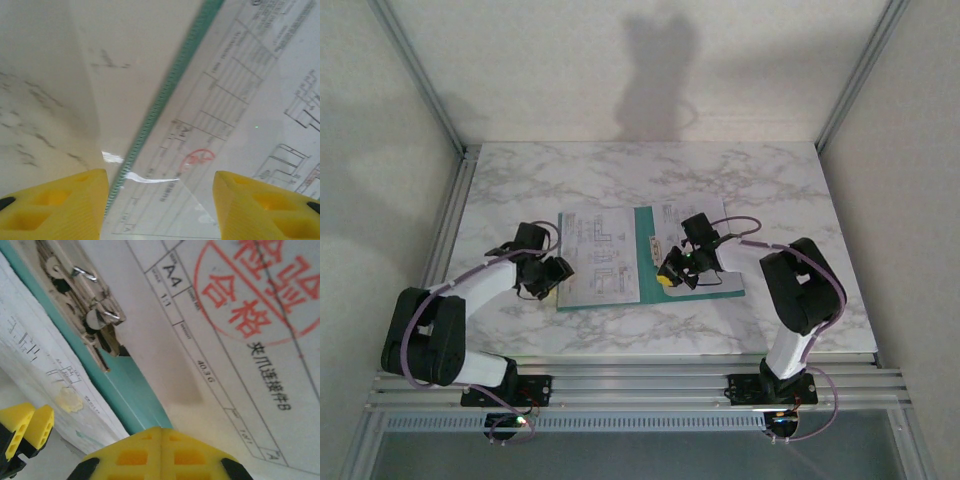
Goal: Put the files into the folder
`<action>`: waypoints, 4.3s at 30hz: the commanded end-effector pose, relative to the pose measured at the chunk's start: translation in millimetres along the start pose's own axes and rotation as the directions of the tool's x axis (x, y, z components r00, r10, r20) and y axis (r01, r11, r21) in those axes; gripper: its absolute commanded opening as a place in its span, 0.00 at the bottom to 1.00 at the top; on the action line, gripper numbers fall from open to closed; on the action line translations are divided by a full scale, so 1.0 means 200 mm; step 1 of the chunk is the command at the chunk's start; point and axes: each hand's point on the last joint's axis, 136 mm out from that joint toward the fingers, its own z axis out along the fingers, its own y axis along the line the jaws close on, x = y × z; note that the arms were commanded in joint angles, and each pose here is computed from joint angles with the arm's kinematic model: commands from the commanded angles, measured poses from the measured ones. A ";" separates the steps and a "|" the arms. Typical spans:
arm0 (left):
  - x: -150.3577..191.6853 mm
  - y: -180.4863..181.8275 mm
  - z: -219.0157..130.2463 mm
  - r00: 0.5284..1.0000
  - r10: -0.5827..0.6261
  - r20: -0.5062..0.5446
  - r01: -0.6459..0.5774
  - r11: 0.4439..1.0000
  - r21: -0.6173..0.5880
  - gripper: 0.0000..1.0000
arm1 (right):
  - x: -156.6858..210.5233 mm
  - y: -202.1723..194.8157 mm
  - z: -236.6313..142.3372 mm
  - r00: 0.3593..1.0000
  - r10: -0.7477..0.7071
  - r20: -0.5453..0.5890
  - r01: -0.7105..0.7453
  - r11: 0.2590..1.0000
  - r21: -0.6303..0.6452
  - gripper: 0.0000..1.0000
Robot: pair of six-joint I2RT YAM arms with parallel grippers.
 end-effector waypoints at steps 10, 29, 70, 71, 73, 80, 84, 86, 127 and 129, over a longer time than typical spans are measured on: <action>0.02 0.03 0.04 0.993 0.107 -0.056 -0.105 0.994 0.042 0.60 | 0.04 -0.33 0.09 0.998 0.054 -0.042 -0.043 0.973 0.226 0.00; 0.21 0.05 0.03 0.986 0.161 -0.034 -0.165 0.976 -0.144 0.61 | 0.02 -0.32 0.09 0.998 0.054 -0.037 -0.043 0.968 0.248 0.00; 0.45 -0.04 -0.01 0.996 0.020 -0.084 -0.022 1.000 -0.022 0.62 | 0.03 -0.32 0.11 0.997 0.064 -0.044 -0.052 0.969 0.242 0.00; 0.44 -0.08 -0.01 0.997 0.025 -0.077 -0.024 1.000 0.010 0.62 | 0.03 -0.32 0.11 0.997 0.064 -0.045 -0.052 0.969 0.242 0.00; 0.43 -0.14 -0.04 0.997 0.025 -0.068 -0.021 0.998 0.065 0.61 | 0.03 -0.32 0.11 0.997 0.064 -0.044 -0.051 0.969 0.243 0.00; 0.42 -0.19 -0.13 0.998 0.035 -0.051 -0.029 0.993 0.111 0.59 | 0.03 -0.32 0.11 0.997 0.065 -0.044 -0.052 0.969 0.242 0.00; 0.42 -0.19 -0.18 0.999 0.033 -0.036 -0.028 0.991 0.128 0.56 | 0.03 -0.32 0.11 0.997 0.065 -0.040 -0.053 0.968 0.246 0.00; 0.41 -0.20 -0.20 0.999 0.032 -0.023 -0.028 0.989 0.145 0.54 | 0.03 -0.33 0.11 0.997 0.067 -0.041 -0.055 0.967 0.249 0.00; 0.17 -0.18 -0.51 0.955 0.246 0.167 -0.221 0.963 -0.156 0.00 | -0.08 0.32 -0.37 0.955 -0.194 0.226 0.195 0.981 0.018 0.45; 0.13 -0.19 -0.55 0.943 0.276 0.184 -0.241 0.951 -0.193 0.00 | -0.11 0.31 -0.43 0.940 -0.213 0.265 0.212 0.977 0.032 0.41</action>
